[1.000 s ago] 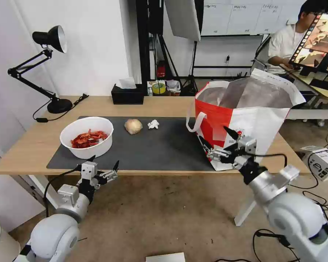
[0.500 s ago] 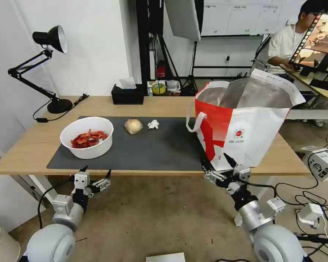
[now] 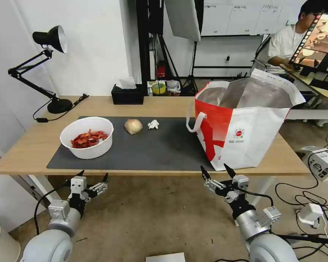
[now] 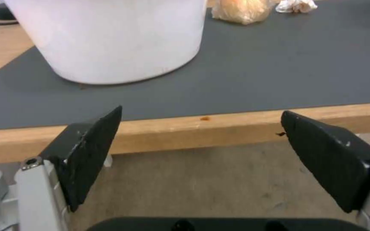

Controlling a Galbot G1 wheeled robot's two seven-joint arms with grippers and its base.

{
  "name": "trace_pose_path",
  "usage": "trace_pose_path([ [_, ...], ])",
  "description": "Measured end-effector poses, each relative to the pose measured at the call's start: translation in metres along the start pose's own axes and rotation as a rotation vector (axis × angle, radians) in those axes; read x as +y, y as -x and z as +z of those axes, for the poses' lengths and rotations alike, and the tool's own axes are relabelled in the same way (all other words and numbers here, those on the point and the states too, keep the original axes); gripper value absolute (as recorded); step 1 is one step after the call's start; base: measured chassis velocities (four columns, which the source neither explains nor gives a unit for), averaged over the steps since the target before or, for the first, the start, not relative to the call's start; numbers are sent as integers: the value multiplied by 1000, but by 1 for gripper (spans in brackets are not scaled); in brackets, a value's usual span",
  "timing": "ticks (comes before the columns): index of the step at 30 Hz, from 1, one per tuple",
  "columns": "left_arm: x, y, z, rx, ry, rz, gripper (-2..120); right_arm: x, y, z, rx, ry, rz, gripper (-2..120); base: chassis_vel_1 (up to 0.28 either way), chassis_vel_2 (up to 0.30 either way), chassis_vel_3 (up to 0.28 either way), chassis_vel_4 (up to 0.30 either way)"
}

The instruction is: Pick up the trash from the table and place it into the takeout bag.

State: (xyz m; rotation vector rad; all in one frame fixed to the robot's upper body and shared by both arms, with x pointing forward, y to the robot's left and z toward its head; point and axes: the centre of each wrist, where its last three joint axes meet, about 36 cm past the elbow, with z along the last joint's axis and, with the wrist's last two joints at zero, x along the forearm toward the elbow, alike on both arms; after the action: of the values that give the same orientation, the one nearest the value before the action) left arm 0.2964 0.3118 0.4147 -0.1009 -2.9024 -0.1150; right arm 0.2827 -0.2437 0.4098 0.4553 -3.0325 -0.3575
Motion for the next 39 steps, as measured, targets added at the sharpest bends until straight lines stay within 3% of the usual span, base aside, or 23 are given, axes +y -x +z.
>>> trace_pose_path([
  [25, 0, -2, 7, 9, -7, 10, 100, 3, 3, 6, 18, 3, -19, 100, 0, 0, 0, 0],
  [39, -2, -4, 2, -6, -12, 11, 100, 20, 61, -10, 32, -3, -157, 100, 0, 0, 0, 0],
])
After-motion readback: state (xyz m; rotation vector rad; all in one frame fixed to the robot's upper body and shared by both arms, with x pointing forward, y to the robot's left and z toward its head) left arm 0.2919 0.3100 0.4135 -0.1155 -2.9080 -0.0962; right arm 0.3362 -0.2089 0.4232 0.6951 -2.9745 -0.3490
